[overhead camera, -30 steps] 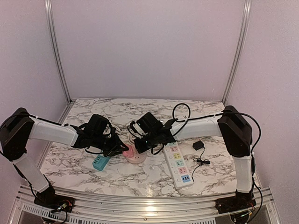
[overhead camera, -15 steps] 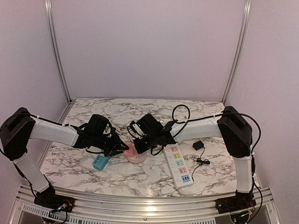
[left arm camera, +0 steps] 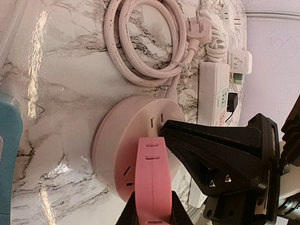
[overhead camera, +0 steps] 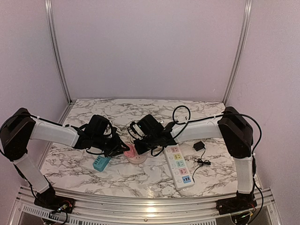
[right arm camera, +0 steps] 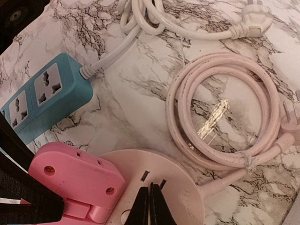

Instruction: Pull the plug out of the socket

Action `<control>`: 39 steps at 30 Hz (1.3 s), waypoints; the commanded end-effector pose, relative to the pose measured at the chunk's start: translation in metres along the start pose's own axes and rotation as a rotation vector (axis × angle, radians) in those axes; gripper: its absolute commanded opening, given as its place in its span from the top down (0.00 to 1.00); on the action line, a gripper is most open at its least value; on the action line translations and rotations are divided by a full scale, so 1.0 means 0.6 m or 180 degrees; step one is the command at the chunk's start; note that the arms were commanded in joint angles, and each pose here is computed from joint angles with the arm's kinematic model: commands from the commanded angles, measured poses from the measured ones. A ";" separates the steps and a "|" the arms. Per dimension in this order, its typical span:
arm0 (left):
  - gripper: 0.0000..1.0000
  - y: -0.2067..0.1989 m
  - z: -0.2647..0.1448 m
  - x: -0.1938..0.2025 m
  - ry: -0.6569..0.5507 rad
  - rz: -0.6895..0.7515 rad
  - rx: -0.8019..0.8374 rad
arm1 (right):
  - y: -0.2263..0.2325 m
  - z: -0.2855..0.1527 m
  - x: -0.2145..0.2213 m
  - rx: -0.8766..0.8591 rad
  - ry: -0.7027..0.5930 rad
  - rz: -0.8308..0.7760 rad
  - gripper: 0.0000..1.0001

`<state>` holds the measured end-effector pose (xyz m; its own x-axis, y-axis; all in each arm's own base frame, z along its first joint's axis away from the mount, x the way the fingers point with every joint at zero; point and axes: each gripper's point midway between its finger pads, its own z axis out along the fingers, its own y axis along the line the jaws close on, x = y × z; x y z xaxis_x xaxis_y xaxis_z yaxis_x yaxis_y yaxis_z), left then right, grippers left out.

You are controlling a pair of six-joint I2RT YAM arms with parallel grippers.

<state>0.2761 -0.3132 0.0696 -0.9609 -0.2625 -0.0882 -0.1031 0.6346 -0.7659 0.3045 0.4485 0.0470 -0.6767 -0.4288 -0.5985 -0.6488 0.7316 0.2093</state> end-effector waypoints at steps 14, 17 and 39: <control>1.00 -0.137 -0.052 -0.044 -0.0490 0.0308 0.1073 | -0.026 0.052 0.192 0.0119 0.1050 0.0065 0.97; 1.00 -0.133 -0.055 -0.047 -0.0491 0.0168 0.1188 | -0.027 0.053 0.196 0.0127 0.1062 0.0068 0.97; 1.00 -0.144 -0.074 -0.062 -0.0513 -0.0077 0.1542 | -0.040 0.051 0.215 0.0207 0.1085 0.0085 0.97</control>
<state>0.2805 -0.3065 0.0742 -0.9147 -0.4033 0.0246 -0.2195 0.4448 -0.8683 0.3063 0.4607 0.0471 -0.6679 -0.3740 -0.6435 -0.6523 0.7105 0.2640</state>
